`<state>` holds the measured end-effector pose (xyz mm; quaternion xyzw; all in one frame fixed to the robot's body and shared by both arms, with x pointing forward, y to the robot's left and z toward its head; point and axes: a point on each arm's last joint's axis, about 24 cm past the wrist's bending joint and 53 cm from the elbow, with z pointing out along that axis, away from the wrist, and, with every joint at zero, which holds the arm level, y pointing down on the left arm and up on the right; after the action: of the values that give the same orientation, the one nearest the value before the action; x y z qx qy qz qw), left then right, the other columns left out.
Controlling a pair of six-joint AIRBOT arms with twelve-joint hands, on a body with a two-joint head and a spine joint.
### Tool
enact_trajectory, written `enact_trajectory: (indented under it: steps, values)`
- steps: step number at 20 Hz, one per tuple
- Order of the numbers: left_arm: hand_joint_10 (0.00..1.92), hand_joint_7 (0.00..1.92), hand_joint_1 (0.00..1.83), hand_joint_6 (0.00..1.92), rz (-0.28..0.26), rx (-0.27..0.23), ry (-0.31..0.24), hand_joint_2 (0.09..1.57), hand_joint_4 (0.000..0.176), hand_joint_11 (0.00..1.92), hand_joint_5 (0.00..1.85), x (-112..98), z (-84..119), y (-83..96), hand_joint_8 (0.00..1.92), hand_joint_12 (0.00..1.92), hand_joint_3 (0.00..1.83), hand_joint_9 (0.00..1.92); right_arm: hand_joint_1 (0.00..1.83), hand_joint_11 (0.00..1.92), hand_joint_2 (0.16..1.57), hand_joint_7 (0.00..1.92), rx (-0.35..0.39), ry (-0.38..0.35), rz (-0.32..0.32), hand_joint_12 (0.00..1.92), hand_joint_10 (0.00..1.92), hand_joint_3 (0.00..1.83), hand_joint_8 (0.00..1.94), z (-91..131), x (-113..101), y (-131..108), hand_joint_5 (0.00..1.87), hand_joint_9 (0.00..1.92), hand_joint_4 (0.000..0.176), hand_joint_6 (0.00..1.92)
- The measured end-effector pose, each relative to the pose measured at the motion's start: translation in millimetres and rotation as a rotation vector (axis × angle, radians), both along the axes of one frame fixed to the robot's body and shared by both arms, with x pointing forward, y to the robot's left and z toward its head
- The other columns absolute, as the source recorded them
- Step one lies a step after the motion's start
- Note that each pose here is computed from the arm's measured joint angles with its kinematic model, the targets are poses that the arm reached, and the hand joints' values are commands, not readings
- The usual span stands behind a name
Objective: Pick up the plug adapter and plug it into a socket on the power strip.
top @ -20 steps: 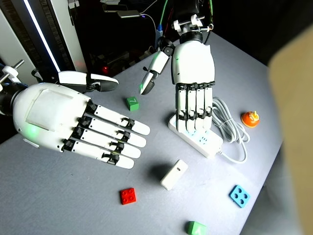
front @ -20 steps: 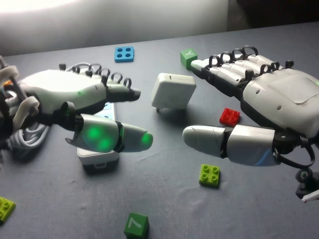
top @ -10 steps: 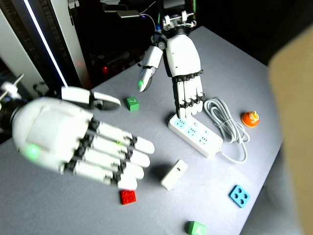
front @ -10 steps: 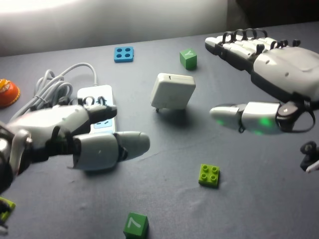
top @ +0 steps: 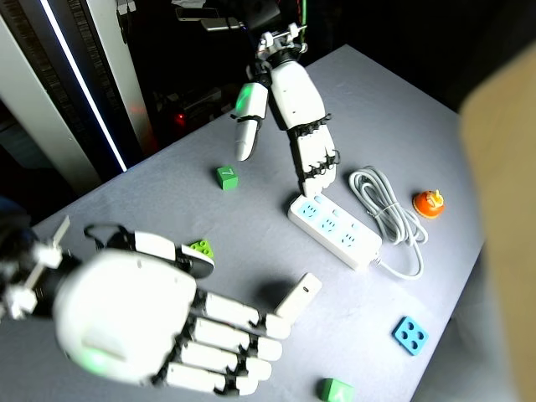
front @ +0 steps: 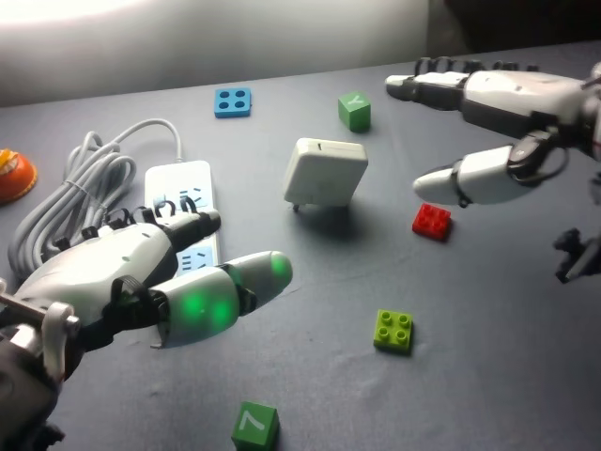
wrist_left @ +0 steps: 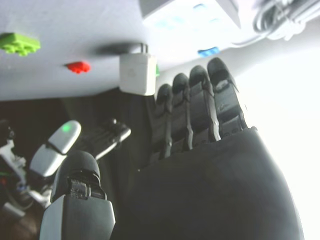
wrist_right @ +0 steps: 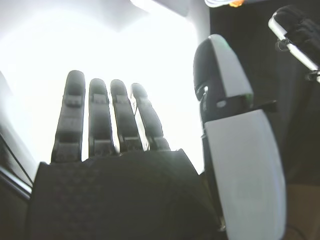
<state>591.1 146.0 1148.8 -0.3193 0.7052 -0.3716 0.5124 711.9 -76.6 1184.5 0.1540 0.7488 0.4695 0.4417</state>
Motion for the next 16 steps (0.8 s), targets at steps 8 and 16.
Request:
enact_trajectory:
  steps: [8,16]
  values:
    - [0.00,0.13,0.00,0.00,0.011,-0.009,0.017,1.14,0.000,0.00,0.13,-11,-22,-1.7,0.00,0.35,0.00,0.12,0.91,0.00,1.20,0.07,-0.073,0.106,0.068,0.34,0.00,0.01,0.00,-18,27,24,0.09,0.06,0.000,0.00]
    - [0.00,0.14,0.00,0.00,-0.035,-0.011,0.022,1.15,0.000,0.00,0.11,-10,-33,-20.1,0.00,0.30,0.00,0.12,0.90,0.00,1.17,0.08,-0.095,0.144,0.132,0.39,0.00,0.00,0.01,-31,23,58,0.11,0.06,0.000,0.01]
